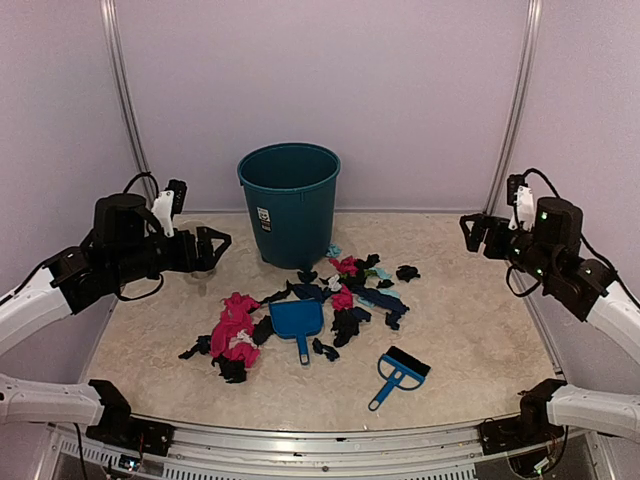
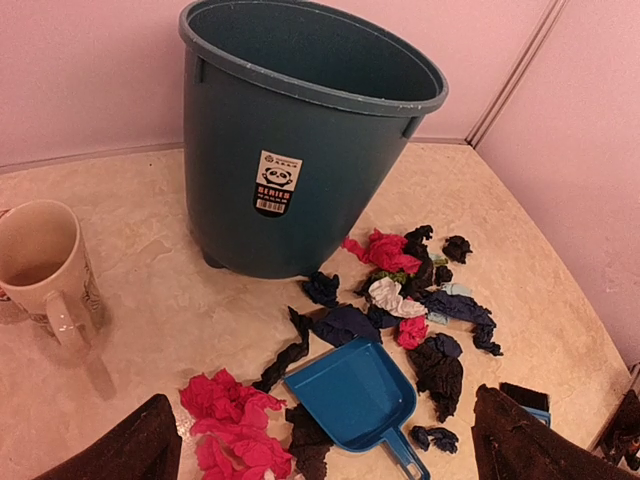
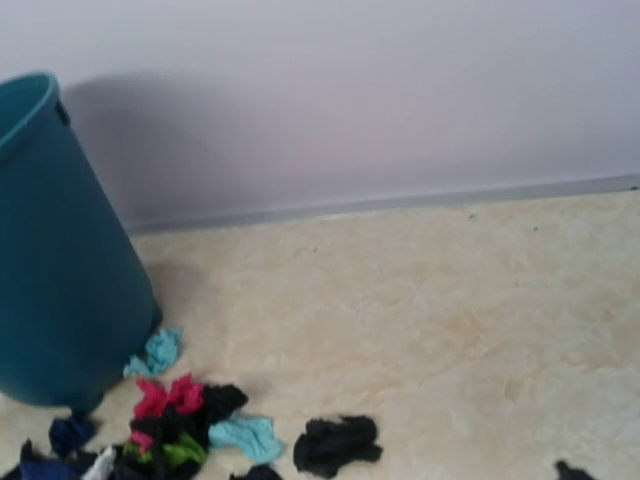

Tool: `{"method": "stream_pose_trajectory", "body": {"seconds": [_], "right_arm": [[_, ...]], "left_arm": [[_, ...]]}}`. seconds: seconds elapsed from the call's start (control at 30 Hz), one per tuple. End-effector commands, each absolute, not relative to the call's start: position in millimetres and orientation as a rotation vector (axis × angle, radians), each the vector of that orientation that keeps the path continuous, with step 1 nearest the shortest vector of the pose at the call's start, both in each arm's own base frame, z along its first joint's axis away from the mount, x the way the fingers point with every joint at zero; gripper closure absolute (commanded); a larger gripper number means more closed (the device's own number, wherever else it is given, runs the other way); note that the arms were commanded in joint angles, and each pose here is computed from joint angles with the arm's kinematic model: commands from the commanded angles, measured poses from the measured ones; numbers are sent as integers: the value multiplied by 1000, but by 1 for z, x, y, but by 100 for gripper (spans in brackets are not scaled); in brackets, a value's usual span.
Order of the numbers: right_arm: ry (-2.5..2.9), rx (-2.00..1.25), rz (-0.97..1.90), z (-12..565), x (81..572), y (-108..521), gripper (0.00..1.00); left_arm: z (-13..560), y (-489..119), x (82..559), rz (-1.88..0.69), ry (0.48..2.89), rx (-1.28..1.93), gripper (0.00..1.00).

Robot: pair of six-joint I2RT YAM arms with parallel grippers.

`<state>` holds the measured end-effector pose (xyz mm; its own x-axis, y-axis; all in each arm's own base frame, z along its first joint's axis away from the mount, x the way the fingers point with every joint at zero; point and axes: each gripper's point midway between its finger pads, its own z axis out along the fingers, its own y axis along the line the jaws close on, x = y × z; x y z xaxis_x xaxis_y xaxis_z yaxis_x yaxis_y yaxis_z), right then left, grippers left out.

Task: Sweep away the paper scraps from the table
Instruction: Pick up the broom from the center of the board.

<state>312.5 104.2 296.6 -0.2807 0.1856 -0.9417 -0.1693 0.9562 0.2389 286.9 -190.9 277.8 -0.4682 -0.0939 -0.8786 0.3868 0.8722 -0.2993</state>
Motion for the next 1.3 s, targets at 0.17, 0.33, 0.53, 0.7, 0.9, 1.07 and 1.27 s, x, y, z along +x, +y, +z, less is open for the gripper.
{"method": "stream_pose_trajectory", "body": {"seconds": [0.17,0.33,0.53,0.7,0.9,1.07,1.27], "right_arm": [[1802,-79,394,304,301,115,0],[1818,-201,521,291,295,141,1],[1883,-234,587,268,289,160,5],[1987,-205,660,238,273,175,7],[2140,-175,655,205,256,195,10],[2263,-196,594,180,244,210,12],[2454,-208,574,138,209,234,15]], "left_arm": [[289,-173,297,-601,1963,50,1],[277,-184,293,-655,1996,88,1],[258,-208,284,-672,2059,149,1],[238,-227,274,-666,2120,185,1],[215,-253,257,-691,2197,225,1],[199,-274,235,-731,2255,248,1],[183,-284,222,-723,2294,256,2]]}}
